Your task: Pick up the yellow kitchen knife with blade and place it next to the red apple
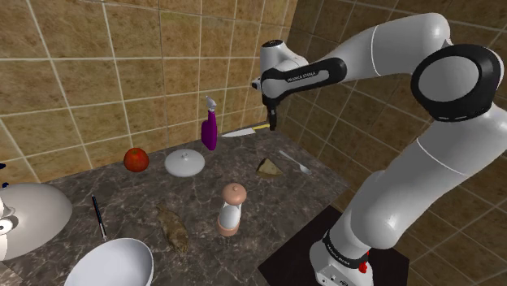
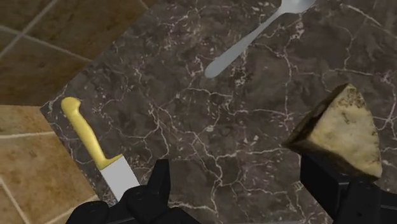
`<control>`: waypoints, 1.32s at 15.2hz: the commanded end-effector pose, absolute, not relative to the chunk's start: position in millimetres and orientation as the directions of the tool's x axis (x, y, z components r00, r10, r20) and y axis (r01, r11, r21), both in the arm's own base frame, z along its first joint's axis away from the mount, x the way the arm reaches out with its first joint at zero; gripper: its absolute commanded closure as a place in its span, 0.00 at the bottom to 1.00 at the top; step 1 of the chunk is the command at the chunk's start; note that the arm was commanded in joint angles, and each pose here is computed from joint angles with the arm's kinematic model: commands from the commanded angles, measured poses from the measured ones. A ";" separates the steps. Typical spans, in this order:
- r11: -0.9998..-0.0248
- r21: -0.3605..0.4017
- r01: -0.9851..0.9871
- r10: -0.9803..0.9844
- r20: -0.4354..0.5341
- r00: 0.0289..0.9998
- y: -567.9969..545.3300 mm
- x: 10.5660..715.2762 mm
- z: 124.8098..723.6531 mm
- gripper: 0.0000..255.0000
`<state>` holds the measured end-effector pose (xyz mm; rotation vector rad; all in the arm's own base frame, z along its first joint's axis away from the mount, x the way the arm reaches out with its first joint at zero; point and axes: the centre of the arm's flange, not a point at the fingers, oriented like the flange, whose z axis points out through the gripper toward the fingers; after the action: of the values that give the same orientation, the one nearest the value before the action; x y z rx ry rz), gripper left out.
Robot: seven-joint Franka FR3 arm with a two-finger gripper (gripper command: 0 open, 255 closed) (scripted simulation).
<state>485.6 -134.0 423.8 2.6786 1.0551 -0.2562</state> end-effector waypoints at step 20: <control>-0.258 0.128 0.958 0.819 -0.496 0.287 -198.9 641.1 260.6 0.00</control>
<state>639.4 -196.3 265.2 2.1627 1.5938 -0.4658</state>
